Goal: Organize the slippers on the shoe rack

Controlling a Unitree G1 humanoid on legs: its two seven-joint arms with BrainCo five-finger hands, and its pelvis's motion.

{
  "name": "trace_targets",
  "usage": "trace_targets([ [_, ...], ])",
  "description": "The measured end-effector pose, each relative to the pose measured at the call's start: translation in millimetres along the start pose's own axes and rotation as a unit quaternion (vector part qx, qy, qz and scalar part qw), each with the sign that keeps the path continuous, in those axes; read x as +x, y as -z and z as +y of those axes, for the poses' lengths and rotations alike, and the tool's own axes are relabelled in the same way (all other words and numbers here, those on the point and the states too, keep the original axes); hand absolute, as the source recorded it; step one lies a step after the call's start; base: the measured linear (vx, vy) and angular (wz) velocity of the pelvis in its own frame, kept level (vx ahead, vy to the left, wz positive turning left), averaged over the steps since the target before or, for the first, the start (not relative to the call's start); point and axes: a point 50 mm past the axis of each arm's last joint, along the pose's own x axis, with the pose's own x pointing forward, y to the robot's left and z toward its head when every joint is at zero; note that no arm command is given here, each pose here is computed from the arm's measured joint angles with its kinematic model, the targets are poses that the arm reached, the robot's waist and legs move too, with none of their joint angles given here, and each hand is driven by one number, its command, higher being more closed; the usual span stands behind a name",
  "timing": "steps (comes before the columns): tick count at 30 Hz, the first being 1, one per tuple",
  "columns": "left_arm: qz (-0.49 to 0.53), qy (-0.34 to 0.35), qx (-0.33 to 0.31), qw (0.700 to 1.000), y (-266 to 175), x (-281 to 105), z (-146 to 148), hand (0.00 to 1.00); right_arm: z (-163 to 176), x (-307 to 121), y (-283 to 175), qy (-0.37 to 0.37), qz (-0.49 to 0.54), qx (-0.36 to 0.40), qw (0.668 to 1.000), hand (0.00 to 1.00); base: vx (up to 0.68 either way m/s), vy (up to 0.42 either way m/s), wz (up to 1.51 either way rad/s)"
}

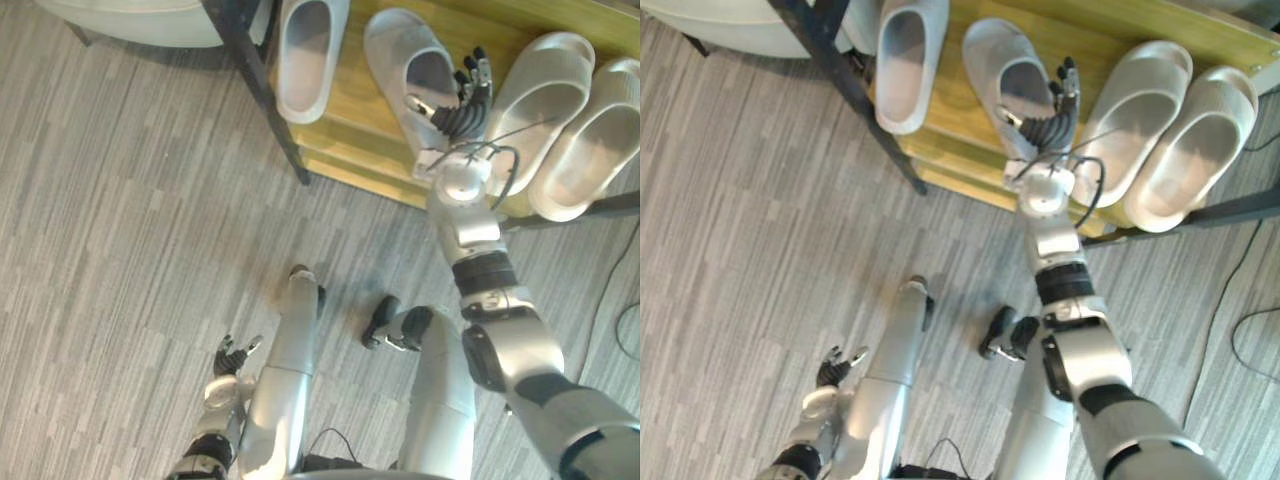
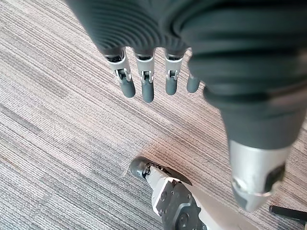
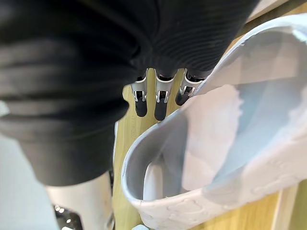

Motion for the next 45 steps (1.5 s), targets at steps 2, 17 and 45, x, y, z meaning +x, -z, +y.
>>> trace_targets([
  [2, 0.002, -0.007, -0.009, 1.0, 0.1, 0.5, 3.2, 0.0, -0.1, 0.0, 0.2, 0.0, 0.0, 0.006, 1.0, 0.0, 0.0, 0.0, 0.0],
  [17, 0.013, -0.024, -0.022, 0.999, 1.6, 1.9, 10.9, 0.0, 36.0, -17.0, -6.1, -0.031, 0.019, 0.149, 0.988, 0.0, 0.0, 0.0, -0.01],
  [45, 0.021, -0.037, -0.04, 0.998, 1.1, 2.8, 12.0, 0.0, 72.8, -31.7, -7.2, -0.075, 0.079, 0.286, 0.952, 0.0, 0.0, 0.0, 0.0],
])
